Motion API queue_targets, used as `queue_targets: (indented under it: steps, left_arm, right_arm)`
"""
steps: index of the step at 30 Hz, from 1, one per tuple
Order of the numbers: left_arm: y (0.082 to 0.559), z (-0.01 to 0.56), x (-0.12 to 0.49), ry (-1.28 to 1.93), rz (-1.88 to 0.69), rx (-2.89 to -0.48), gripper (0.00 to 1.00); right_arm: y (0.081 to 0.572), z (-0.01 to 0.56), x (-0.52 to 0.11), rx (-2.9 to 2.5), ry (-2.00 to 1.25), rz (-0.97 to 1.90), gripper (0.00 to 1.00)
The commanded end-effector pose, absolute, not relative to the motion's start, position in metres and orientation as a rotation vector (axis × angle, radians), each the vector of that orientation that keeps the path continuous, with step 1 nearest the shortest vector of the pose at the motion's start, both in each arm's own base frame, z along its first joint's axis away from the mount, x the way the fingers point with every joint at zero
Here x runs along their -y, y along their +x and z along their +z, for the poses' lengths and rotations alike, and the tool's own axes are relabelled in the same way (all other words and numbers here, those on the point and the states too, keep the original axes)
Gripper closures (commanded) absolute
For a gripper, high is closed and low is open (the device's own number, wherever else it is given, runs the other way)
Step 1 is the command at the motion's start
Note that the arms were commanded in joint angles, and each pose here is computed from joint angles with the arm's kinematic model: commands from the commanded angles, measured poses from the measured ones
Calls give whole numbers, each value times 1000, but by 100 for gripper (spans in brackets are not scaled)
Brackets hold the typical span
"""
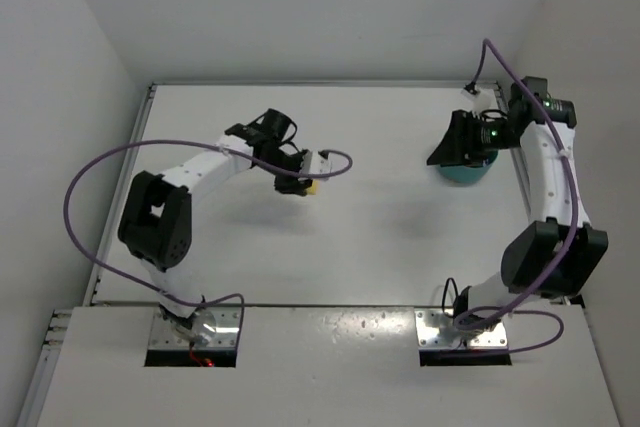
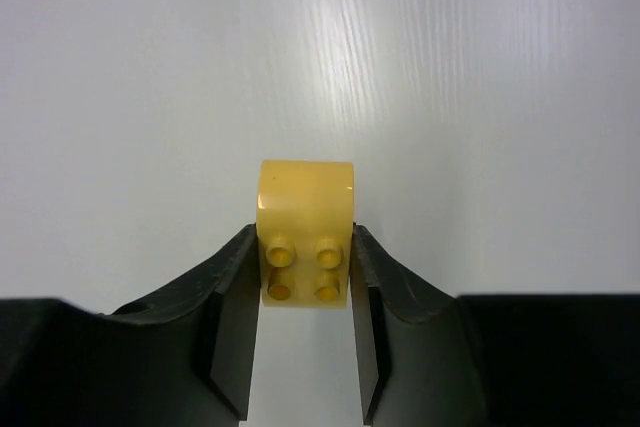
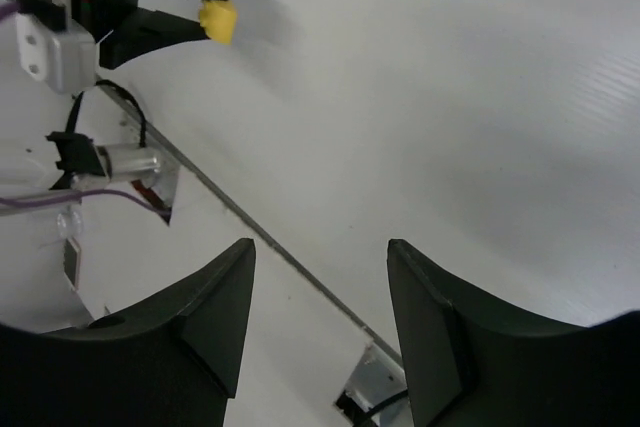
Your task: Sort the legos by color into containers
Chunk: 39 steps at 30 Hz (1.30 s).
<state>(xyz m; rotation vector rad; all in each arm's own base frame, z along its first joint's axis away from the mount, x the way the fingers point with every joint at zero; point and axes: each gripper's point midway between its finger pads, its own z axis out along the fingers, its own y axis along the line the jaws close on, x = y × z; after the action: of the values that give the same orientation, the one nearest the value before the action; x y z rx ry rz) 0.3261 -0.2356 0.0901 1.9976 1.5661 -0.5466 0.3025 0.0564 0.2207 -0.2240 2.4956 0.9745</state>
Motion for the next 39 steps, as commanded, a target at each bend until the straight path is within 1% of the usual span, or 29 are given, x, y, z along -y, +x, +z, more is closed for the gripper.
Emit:
queue_targets:
  steps: [1,2,3,4,5,6,7,8,9,11,12,14,15,22,26,28,29,30,39]
  left_arm:
    - [308,183,294,1558,-858,-1597,88]
    - [296,195,299,1541,-885,-1576,88]
    - [294,204,300,1466,-921,-1621,88]
    - [295,221,310,1426,-923,-1564,88]
    - [294,231,313,1387,-927,-1557,82]
    - [292,251,320,1328,-922,-1525,81]
    - [284,256,325,1323,-947,-1527,81]
    - [292,259,329,1286,-891,-1531,81]
    - [286,269,339,1292,-894,-1507,81]
    - [289,273,349,1276,-884,-1521,81]
    - [288,280,358,1276,-885,-1508,82]
    - [293,272,366,1264,-861,-1534,84]
    - [288,276,372,1272,-859,-1521,85]
    - [286,261,396,1306,-840,-1527,85]
    - [285,260,405,1331,-827,-1507,85]
    - [289,266,408,1321,-817,-1496,85]
    - [290,261,409,1325,-818,-1508,85]
    - [288,267,413,1328,-823,-1490,85]
    - [283,260,428,1362,-835,-1479,85]
  right_arm:
    - [295,246,-79,-2367,-276,1130,43]
    - [290,244,-80,-2374,-271,1137,41]
    - [287,248,-84,-2352,-277,1166,41]
    - [286,247,-88,-2347,-280,1188,40]
    - [285,243,-89,-2349,-273,1209,40]
    - [285,245,-91,-2337,-256,1221,38]
    - [284,245,-95,-2333,-256,1244,38]
    - [286,242,-95,-2340,-249,1251,38]
    - [288,243,-95,-2335,-250,1262,38]
    - [296,246,-98,-2339,-245,1298,38]
    - [295,249,-103,-2335,-251,1339,38]
    - [297,250,-109,-2321,-259,1390,37]
    - [296,250,-113,-2311,-272,1412,37]
    - [296,249,-125,-2317,-330,1415,36]
    - [292,236,-134,-2367,-359,1408,36]
    - [291,236,-138,-2361,-385,1409,36]
    - [291,233,-142,-2371,-395,1421,36]
    - [291,233,-142,-2371,-395,1421,36]
    - [289,222,-161,-2414,-456,1442,37]
